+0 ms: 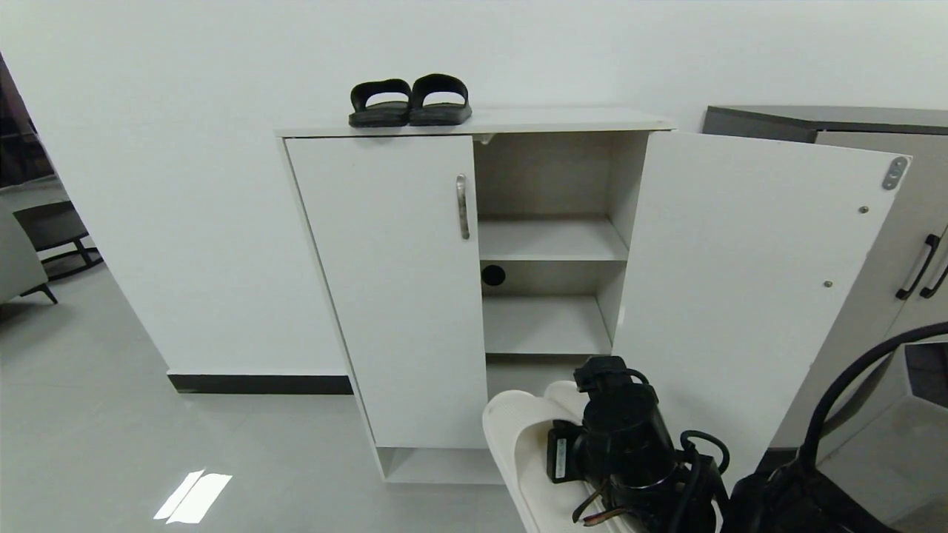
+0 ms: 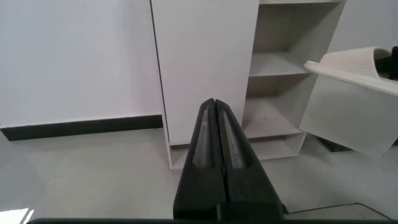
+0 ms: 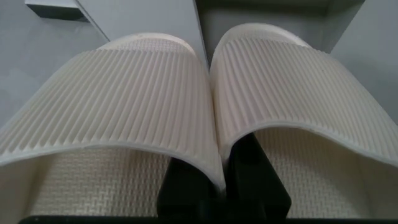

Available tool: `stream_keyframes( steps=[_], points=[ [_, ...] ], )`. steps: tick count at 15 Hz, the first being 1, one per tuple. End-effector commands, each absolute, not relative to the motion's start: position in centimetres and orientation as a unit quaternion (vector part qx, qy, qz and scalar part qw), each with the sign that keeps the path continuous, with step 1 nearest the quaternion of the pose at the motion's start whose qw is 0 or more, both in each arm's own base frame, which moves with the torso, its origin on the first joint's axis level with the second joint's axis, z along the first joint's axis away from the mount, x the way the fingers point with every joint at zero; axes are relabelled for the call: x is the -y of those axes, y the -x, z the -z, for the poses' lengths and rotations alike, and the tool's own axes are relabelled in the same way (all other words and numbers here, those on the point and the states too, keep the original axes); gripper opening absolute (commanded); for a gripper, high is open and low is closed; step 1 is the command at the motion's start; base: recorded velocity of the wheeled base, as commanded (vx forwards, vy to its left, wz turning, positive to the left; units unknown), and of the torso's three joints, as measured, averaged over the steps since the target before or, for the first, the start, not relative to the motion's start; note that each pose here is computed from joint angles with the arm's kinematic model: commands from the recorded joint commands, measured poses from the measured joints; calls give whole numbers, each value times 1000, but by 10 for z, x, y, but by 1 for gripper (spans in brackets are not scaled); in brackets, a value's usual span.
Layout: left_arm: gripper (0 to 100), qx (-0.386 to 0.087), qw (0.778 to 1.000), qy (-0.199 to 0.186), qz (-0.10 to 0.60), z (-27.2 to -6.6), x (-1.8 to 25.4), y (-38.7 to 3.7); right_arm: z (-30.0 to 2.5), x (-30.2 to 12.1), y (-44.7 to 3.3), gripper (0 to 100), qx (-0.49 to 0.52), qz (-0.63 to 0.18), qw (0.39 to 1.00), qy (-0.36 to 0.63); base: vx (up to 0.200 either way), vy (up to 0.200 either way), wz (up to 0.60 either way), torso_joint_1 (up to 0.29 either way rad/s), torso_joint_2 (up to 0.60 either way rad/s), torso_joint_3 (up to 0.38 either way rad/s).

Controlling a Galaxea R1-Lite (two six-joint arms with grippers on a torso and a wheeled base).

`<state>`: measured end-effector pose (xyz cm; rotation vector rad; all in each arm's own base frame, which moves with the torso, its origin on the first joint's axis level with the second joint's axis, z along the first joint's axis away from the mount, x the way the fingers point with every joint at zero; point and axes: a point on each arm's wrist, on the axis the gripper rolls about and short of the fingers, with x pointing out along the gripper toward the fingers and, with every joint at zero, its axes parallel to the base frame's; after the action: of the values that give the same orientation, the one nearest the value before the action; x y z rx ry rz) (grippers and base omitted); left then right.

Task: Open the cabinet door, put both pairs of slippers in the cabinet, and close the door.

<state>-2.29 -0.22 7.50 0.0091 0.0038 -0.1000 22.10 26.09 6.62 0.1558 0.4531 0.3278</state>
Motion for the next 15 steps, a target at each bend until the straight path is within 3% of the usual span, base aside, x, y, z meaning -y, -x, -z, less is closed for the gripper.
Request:
stream_keyframes(
  steps=[1, 9, 15],
  points=[
    [0, -4, 999, -4, 50, -75, 2, 23, -64, -261, -223, 0, -225, -159, 958, -76, 0, 0, 0, 7, 7, -188],
    [0, -4, 999, -4, 51, -75, 2, 23, -63, -267, -239, 0, -207, -130, 967, -78, 0, 0, 0, 5, 4, -193],
    [0, -4, 999, -4, 51, -75, 2, 23, -62, -283, -267, 0, -144, -64, 987, -13, 0, 0, 0, 4, 3, -114]
  ],
)
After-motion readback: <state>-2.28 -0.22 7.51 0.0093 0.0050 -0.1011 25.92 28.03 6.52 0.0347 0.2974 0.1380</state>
